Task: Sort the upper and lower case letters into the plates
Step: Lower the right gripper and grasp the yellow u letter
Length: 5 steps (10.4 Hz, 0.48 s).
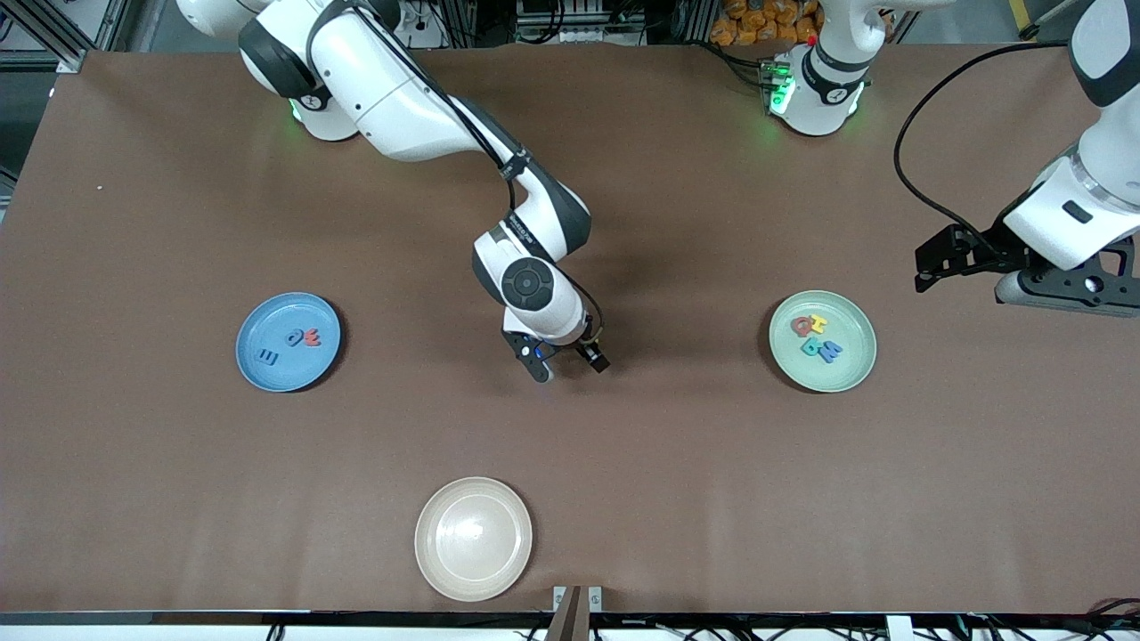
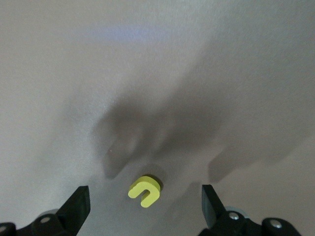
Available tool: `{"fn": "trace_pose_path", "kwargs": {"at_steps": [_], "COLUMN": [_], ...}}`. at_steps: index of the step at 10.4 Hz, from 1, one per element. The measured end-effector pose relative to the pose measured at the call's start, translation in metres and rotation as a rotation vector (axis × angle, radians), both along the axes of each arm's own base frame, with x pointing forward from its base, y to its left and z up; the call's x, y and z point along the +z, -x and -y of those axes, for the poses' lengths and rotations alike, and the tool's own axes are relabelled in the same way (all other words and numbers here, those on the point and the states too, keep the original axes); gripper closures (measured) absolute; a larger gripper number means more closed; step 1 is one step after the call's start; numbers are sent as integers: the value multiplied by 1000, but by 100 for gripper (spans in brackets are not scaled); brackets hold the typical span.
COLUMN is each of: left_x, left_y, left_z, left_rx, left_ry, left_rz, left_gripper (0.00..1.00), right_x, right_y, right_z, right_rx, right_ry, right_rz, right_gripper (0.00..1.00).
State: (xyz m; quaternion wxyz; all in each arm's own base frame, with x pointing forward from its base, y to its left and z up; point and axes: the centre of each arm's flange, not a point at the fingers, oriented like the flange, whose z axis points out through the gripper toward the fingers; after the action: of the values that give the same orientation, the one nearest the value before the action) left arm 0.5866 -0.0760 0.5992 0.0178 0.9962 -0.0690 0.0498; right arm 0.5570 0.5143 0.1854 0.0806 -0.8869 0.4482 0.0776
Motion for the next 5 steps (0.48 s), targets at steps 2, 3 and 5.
{"fn": "trace_pose_path", "kwargs": {"at_steps": [2, 3, 5], "left_x": [14, 18, 26], "left_y": [12, 16, 18], "left_z": [-5, -12, -31], "left_rx": [7, 18, 50], "left_ry": [-2, -2, -2], "left_rz": [-15, -18, -25], "left_gripper": [0, 0, 0], "right_x": [-2, -3, -5], "right_y": [8, 13, 16], "right_z": [-8, -13, -16], "right_rx": [15, 24, 29], "right_ry": [1, 2, 4], "right_rz": [-2, -3, -5], "right_gripper": [0, 0, 20]}}
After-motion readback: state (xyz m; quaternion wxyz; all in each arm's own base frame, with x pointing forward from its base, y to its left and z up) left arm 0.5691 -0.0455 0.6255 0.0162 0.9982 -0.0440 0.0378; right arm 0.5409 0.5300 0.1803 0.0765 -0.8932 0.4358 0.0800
